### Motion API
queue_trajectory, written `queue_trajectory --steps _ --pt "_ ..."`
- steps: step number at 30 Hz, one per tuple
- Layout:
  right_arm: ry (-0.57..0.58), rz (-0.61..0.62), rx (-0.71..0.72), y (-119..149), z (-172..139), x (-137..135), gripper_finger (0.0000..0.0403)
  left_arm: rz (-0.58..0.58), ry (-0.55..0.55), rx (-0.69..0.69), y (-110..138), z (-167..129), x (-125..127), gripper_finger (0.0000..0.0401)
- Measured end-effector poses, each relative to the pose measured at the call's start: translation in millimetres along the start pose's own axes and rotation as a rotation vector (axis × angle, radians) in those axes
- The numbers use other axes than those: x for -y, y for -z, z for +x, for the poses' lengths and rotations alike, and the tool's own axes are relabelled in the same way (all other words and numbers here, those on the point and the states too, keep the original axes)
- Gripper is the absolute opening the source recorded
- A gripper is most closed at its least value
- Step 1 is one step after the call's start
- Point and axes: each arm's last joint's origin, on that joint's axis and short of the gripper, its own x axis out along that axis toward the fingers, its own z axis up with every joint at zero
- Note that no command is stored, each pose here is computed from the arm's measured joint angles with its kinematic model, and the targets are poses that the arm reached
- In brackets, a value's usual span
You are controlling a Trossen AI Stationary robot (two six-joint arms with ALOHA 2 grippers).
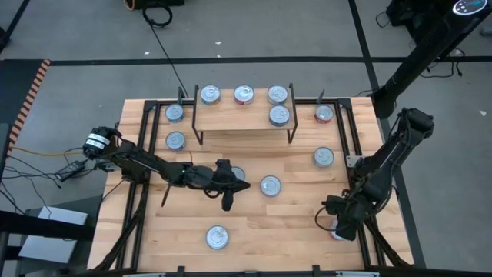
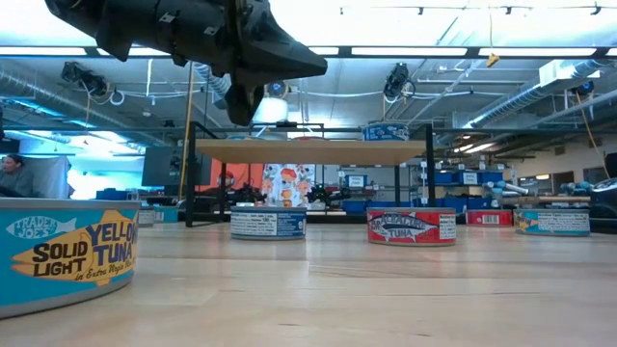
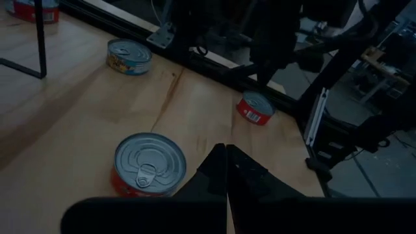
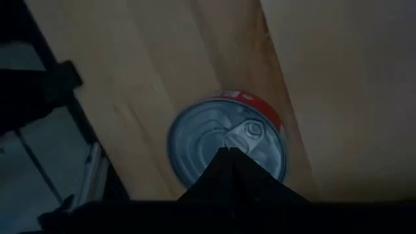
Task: Stack canned seafood by type on shelf
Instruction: Put the bottom right red tuna can on the shelf aligned with the other red tuna can
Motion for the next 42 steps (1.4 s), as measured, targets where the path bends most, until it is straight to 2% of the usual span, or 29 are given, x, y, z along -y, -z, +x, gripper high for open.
queue_trajectory --steps 5,9,14,20,25,29,35,42 --pt "-0.026 -0.013 0.005 0 14 8 0.0001 -0.043 -0.013 0.003 0 0 0 0.0001" --pt "-0.072 -0.018 0.03 -1 21 8 0.0001 -0.026 -0.016 0.004 0 0 -1 0.0001" --pt "-0.051 0.001 0.06 -7 27 11 0.0001 -0.014 -0.004 -0.036 2 0 -3 0.0001" --pt "-0.078 0.01 0.082 -25 40 4 0.0002 -0.013 0.036 -0.056 3 0 -1 0.0001" --pt "-0.138 0.06 0.215 -49 45 0 0.0002 0.006 0.04 -0.056 2 0 -1 0.0001" --pt "-0.152 0.08 0.286 -72 43 5 0.0002 0.008 0.04 -0.056 2 0 -1 0.0001" --pt "-0.115 0.087 0.354 -105 31 28 0.0002 0.01 0.035 -0.066 3 0 -2 0.0001" --pt "-0.172 0.093 0.426 -133 -7 29 0.0021 0.01 0.026 -0.073 4 0 -2 0.0001"
